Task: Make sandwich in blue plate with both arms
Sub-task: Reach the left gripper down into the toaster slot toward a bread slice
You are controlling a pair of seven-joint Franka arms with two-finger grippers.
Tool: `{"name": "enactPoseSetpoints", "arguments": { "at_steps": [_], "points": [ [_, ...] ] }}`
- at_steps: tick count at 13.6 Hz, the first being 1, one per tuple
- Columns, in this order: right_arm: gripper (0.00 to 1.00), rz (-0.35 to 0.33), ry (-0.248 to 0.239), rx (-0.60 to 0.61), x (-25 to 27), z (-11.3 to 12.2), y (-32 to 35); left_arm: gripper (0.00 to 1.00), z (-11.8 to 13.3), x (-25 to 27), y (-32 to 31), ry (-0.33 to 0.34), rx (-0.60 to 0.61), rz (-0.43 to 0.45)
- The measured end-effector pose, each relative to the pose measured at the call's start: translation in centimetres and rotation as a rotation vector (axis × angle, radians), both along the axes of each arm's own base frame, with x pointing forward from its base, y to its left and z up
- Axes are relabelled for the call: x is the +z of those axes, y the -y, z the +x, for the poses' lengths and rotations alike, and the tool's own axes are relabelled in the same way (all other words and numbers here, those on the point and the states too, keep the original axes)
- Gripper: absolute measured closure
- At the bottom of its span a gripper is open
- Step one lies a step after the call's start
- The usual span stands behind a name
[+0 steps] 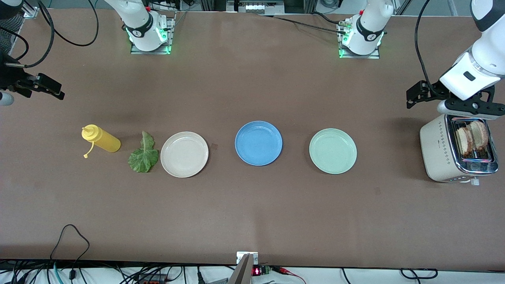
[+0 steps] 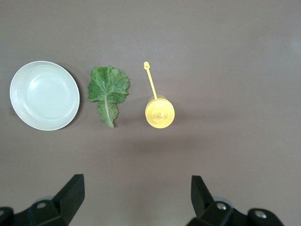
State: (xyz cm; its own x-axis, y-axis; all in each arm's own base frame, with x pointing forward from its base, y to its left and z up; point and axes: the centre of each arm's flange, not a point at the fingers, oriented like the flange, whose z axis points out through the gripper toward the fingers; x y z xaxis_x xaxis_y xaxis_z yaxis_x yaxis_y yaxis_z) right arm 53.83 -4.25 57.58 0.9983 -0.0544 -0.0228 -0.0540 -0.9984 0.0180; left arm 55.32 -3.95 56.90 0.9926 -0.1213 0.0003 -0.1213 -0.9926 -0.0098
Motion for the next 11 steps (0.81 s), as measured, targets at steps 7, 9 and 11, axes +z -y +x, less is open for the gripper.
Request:
{"name": "enactPoseSetpoints", "arguments": {
  "at_steps": [7, 9, 11],
  "points": [
    [0.00, -0.001, 0.004, 0.020, 0.0, 0.1, -1.0, 0.00, 0.5, 0.1, -0.3, -0.018, -0.008, 0.045],
    [0.00, -0.001, 0.013, 0.021, 0.0, 0.3, -1.0, 0.00, 0.7, -0.7, -0.3, -0.044, -0.008, 0.047],
    [0.00, -0.001, 0.016, 0.021, -0.1, 0.4, -1.0, 0.00, 1.0, -2.3, -0.4, -0.100, -0.008, 0.051]
  ]
}}
